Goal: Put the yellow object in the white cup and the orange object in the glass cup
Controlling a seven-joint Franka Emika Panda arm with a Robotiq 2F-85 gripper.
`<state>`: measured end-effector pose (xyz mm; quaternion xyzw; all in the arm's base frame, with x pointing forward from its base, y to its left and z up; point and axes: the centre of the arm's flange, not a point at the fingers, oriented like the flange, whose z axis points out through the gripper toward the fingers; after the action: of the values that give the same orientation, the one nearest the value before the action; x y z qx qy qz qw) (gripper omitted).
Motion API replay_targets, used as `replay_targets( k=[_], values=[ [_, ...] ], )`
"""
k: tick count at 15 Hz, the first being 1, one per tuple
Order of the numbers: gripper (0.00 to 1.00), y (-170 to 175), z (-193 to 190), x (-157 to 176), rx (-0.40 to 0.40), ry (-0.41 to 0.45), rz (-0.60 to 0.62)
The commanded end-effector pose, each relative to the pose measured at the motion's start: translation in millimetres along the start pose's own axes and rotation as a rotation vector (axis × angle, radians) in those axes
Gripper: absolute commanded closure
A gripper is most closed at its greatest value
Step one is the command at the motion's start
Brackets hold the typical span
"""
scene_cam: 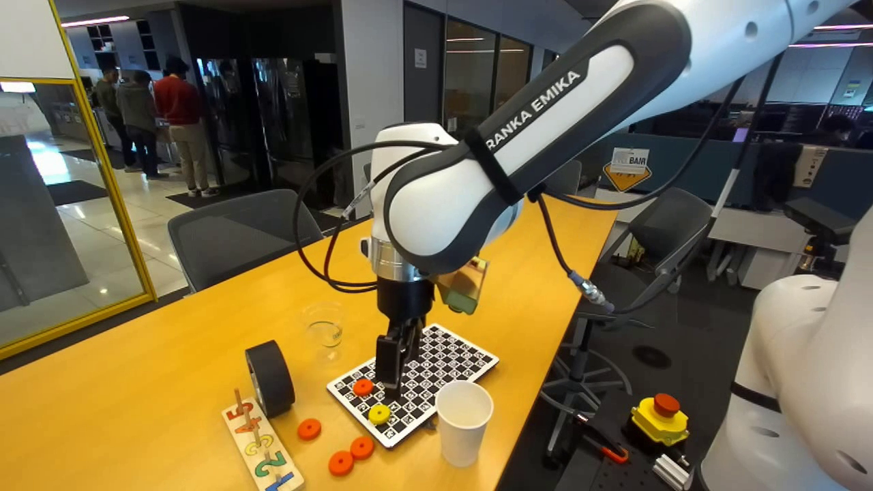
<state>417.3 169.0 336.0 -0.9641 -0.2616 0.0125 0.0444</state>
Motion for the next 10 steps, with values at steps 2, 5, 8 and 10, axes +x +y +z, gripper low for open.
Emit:
replay_targets(
  k=[2, 5, 8, 10],
  values=[
    [0.00, 4, 32, 32, -0.022, 0.058, -0.015],
    [0.00, 11, 57, 34, -0.036, 0.063, -0.009],
    [0.00, 12, 77, 35, -0.045, 0.054, -0.018],
    [0.00, 12, 90, 37, -0.050, 0.043, -0.025]
  ],
)
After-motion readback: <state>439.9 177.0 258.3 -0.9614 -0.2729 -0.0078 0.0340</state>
